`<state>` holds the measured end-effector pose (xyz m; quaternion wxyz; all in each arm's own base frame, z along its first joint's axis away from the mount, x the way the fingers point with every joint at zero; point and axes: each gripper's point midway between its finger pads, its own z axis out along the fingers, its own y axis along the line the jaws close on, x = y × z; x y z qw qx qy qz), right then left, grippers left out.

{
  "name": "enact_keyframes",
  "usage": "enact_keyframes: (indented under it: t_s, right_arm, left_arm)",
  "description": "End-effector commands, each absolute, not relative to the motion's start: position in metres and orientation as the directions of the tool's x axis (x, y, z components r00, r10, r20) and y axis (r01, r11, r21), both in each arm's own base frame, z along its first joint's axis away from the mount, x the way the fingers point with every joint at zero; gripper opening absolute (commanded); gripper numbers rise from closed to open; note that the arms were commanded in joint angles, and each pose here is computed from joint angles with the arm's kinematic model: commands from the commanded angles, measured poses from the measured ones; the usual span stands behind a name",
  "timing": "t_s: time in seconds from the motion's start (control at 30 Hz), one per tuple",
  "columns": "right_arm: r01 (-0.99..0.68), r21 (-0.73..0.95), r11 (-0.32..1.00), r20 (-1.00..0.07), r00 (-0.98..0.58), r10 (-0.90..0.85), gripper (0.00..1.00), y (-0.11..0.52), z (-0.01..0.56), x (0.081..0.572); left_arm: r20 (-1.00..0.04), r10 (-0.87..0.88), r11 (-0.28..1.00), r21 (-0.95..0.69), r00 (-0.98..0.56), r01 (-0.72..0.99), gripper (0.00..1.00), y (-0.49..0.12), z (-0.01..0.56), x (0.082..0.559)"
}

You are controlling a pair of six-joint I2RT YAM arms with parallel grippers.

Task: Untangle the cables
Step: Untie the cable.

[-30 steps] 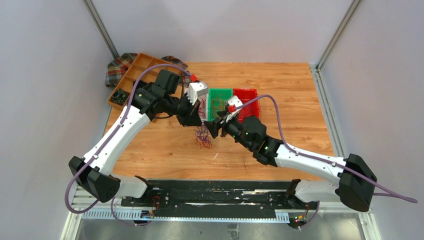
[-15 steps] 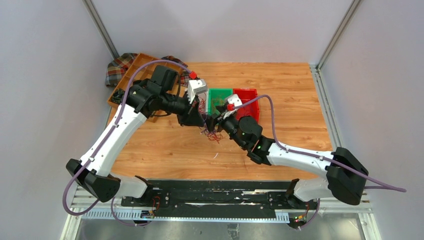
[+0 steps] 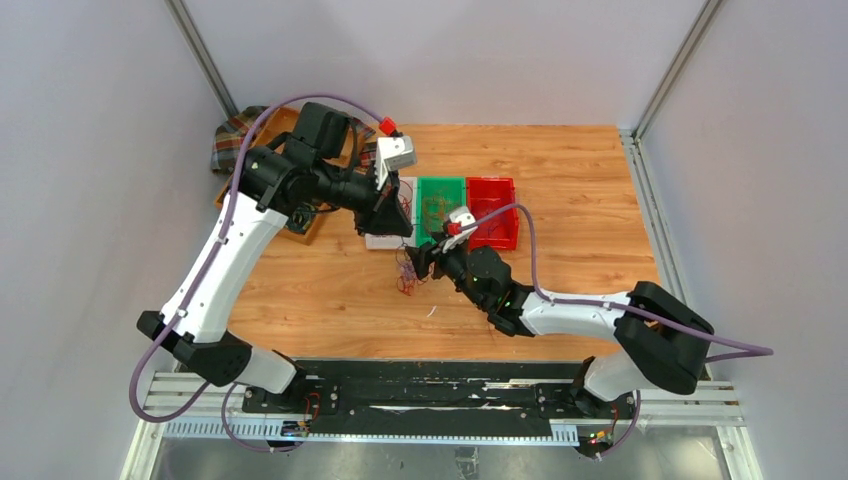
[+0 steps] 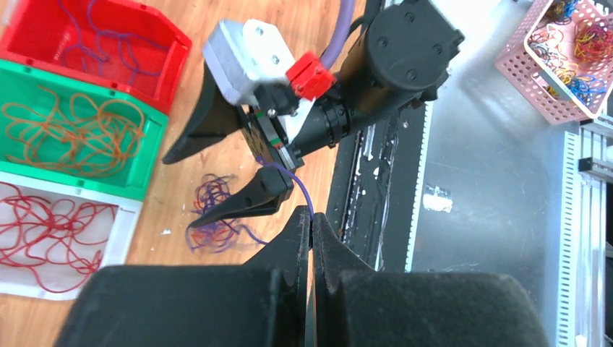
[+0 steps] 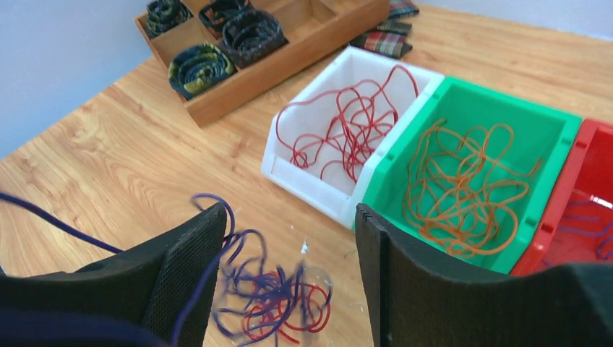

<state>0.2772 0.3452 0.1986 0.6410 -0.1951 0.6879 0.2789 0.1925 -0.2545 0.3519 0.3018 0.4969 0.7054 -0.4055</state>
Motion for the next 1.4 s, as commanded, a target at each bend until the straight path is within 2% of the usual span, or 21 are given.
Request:
enact_keyframes:
  t_s: [0.0, 0.2, 0.37, 0.5, 0.67, 0.83, 0.93, 1.13, 1.23, 1.37]
  right_arm:
    - [-0.603, 0.181, 0.777, -0.983, -0.142, 0.119, 0.65, 0.342, 0.176, 0.273]
    - [-0.596, 0.199, 0.778, -0.977, -0.181, 0.111, 0.59, 0.339, 0.155, 0.27]
    - [-0.585, 0.207, 0.784, -0.973, -0.207, 0.103, 0.56, 0.335, 0.141, 0.267]
    - [-0.576, 0.222, 0.787, -0.967, -0.234, 0.102, 0.54, 0.33, 0.129, 0.263]
    - [-0.567, 0.233, 0.79, -0.96, -0.263, 0.094, 0.53, 0.32, 0.117, 0.256]
    - [-0.551, 0.25, 0.796, -0.95, -0.298, 0.092, 0.53, 0.308, 0.106, 0.247]
    - [-0.546, 0.256, 0.797, -0.946, -0.31, 0.091, 0.52, 0.303, 0.101, 0.243]
    - [-0.544, 0.254, 0.8, -0.945, -0.315, 0.086, 0.51, 0.299, 0.099, 0.241]
    - [-0.569, 0.244, 0.785, -0.958, -0.265, 0.106, 0.53, 0.303, 0.127, 0.242]
    - [-0.651, 0.195, 0.733, -0.98, -0.156, 0.122, 0.62, 0.323, 0.196, 0.24]
  left_arm:
    - [-0.847, 0.452, 0.155, -0.234, -0.279, 0.96, 0.01, -0.253, 0.374, 0.187]
    - [-0.897, 0.411, 0.179, -0.097, -0.164, 0.979, 0.0, -0.251, 0.413, 0.198]
    - [-0.917, 0.386, 0.258, 0.001, -0.102, 0.966, 0.0, -0.247, 0.442, 0.215]
    - [-0.931, 0.364, 0.353, 0.149, 0.011, 0.924, 0.0, -0.237, 0.479, 0.234]
    - [-0.91, 0.376, 0.491, 0.357, 0.176, 0.795, 0.0, -0.213, 0.527, 0.258]
    - [-0.848, 0.382, 0.634, 0.53, 0.368, 0.563, 0.0, -0.178, 0.584, 0.27]
    - [-0.809, 0.362, 0.696, 0.565, 0.463, 0.443, 0.0, -0.16, 0.617, 0.263]
    - [-0.786, 0.347, 0.698, 0.58, 0.511, 0.419, 0.0, -0.156, 0.633, 0.252]
    - [-0.79, 0.341, 0.686, 0.58, 0.51, 0.44, 0.0, -0.16, 0.629, 0.25]
    - [-0.796, 0.319, 0.676, 0.571, 0.514, 0.466, 0.0, -0.163, 0.628, 0.246]
